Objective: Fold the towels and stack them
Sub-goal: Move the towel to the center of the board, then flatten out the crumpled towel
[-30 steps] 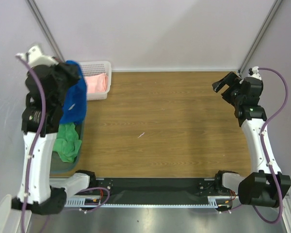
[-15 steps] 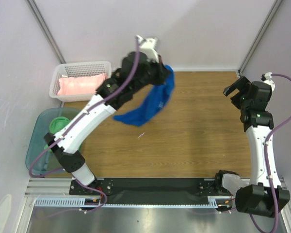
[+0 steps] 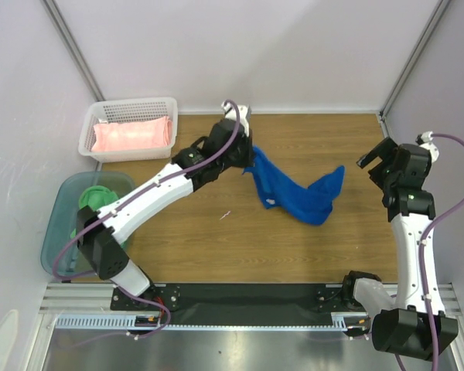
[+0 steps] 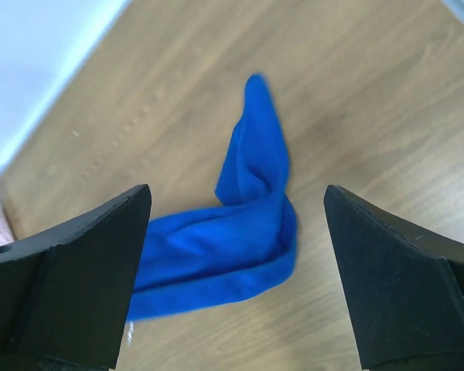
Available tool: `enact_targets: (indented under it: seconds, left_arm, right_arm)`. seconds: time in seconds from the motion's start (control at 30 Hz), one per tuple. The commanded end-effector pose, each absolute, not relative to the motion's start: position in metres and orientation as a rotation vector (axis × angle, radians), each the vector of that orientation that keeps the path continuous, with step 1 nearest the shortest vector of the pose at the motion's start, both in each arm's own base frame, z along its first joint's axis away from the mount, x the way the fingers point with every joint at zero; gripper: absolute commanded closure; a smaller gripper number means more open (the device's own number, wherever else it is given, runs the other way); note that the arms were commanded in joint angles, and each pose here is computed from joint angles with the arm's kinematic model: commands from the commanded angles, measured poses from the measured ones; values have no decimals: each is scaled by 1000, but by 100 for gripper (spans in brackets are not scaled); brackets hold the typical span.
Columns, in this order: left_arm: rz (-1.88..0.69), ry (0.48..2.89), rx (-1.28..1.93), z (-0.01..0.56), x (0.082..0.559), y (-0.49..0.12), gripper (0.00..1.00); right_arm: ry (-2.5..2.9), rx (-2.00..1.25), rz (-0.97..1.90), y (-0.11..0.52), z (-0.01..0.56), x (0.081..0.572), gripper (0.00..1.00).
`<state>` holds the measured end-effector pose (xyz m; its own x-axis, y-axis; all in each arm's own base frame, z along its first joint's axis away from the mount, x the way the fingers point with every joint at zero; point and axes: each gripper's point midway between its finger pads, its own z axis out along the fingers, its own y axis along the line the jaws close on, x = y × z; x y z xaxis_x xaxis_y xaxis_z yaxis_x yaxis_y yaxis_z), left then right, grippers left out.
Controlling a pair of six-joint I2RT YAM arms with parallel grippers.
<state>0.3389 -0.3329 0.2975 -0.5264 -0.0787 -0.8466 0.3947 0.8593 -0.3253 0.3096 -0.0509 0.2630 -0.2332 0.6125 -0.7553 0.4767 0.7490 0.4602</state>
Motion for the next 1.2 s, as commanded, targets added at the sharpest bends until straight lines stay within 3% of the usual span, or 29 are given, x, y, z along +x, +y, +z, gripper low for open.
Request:
enact_targets:
  seconds: [0.0,0.3,0.83,1.03,1.07,1.1,1.17]
  left_arm:
    - [-479,2172,89,236,357,-298,100]
    - [-165,2374,38,130,365,-240,100]
    - [-58,2473,261,83,359,-220,100]
    - [29,2466,286,87,353,-203,100]
    - [40,2472,298,84,351,-200,100]
    - [50,2465,299,87,349,-195,100]
    - [52,2462,297,88,349,-194,100]
  right_arm:
    - [1952,856,176,-46,238,303,0]
    - [2090,853,346,-17,189,313,0]
    - [2247,770,348,37,118,387,3]
    - [2361,930,156,16,72,389,14]
    - [2371,939,146,16,68,390,19]
    - [2405,953,100,17,60,390,32]
    - [2423,963,82,19,56,387,35]
